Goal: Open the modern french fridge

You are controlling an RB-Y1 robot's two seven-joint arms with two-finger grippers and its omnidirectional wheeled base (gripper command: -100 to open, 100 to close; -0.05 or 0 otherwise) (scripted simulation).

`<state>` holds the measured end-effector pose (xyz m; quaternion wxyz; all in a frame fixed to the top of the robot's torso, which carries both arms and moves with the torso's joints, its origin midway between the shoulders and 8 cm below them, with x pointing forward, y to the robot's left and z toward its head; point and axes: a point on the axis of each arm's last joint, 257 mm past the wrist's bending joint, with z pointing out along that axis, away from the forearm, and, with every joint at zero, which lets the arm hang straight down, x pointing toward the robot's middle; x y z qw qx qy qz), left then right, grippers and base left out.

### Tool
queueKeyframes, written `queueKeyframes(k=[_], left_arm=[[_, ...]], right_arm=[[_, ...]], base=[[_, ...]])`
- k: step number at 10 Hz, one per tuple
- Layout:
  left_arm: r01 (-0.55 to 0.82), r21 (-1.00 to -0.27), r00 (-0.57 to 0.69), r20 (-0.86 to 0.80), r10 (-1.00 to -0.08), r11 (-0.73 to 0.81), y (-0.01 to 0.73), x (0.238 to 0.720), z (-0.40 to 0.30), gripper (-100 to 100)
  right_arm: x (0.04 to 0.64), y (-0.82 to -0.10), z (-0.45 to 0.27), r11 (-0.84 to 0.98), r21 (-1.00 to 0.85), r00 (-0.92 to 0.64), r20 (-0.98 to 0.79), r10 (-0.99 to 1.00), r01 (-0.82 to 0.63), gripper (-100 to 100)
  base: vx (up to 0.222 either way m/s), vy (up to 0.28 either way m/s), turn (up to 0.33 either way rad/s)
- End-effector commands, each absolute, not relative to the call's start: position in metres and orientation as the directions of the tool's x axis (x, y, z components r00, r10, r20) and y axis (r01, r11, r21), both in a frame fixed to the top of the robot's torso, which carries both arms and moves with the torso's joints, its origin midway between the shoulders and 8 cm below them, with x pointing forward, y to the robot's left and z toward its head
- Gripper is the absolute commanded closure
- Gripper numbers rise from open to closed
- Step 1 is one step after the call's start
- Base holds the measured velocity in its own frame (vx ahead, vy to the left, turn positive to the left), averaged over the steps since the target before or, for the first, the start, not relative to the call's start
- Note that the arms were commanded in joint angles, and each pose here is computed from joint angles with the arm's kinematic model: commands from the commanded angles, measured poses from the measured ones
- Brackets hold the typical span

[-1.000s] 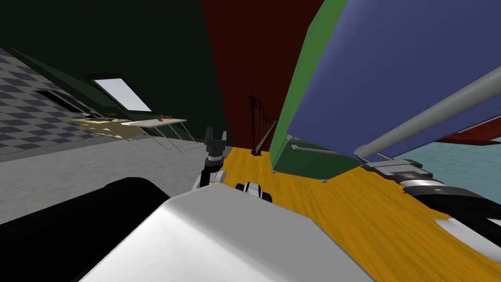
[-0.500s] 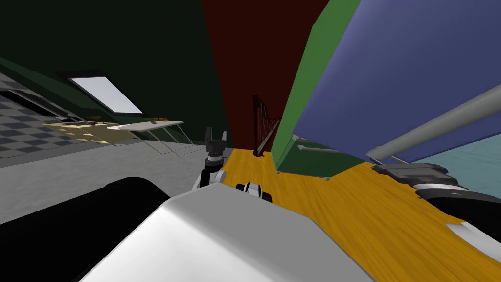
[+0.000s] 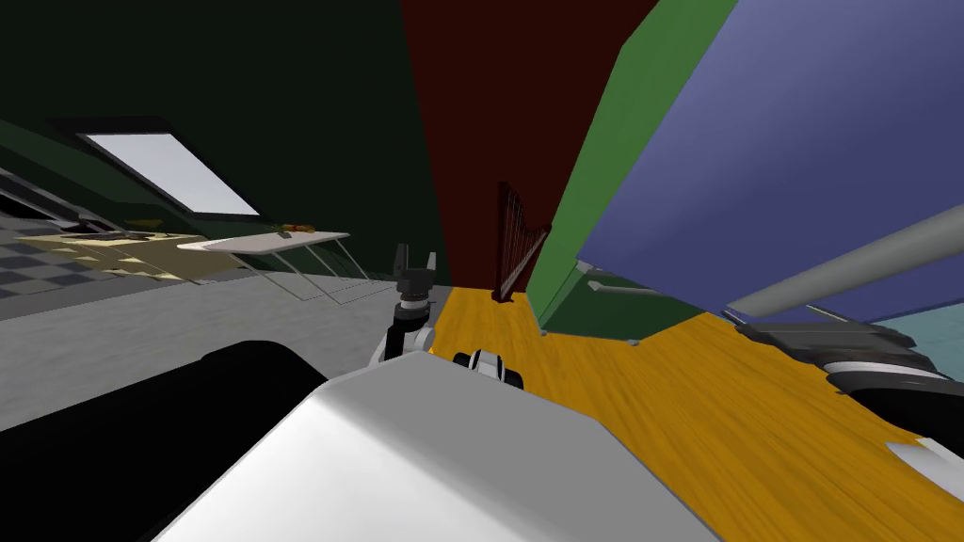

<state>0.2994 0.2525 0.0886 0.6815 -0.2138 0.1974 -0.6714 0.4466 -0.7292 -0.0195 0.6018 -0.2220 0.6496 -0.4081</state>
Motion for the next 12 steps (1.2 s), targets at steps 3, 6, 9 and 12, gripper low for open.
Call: queueKeyframes(k=[3,6,9,12], left_arm=[[0.831,-0.557,0.021,0.018,-1.0,0.007,0.253,0.299,0.089,0],[0.831,-0.557,0.021,0.018,-1.0,0.007,0.252,0.299,0.089,0],[0.831,-0.557,0.021,0.018,-1.0,0.007,0.252,0.299,0.089,0],[0.831,-0.557,0.021,0.018,-1.0,0.007,0.252,0.299,0.089,0]], right_arm=[[0.445,-0.74,0.012,0.57,-0.794,-0.184,-0.605,-0.775,0.21,-100],[0.442,-0.745,0.017,0.57,-0.795,-0.195,-0.604,-0.773,0.206,-100],[0.441,-0.746,0.011,0.573,-0.794,-0.204,-0.606,-0.768,0.202,0],[0.44,-0.746,0.006,0.575,-0.794,-0.209,-0.607,-0.767,0.196,0]], base=[[-0.014,-0.012,0.022],[-0.008,0.001,0.008],[0.002,-0.002,0.002],[0.0,0.0,0.0]])
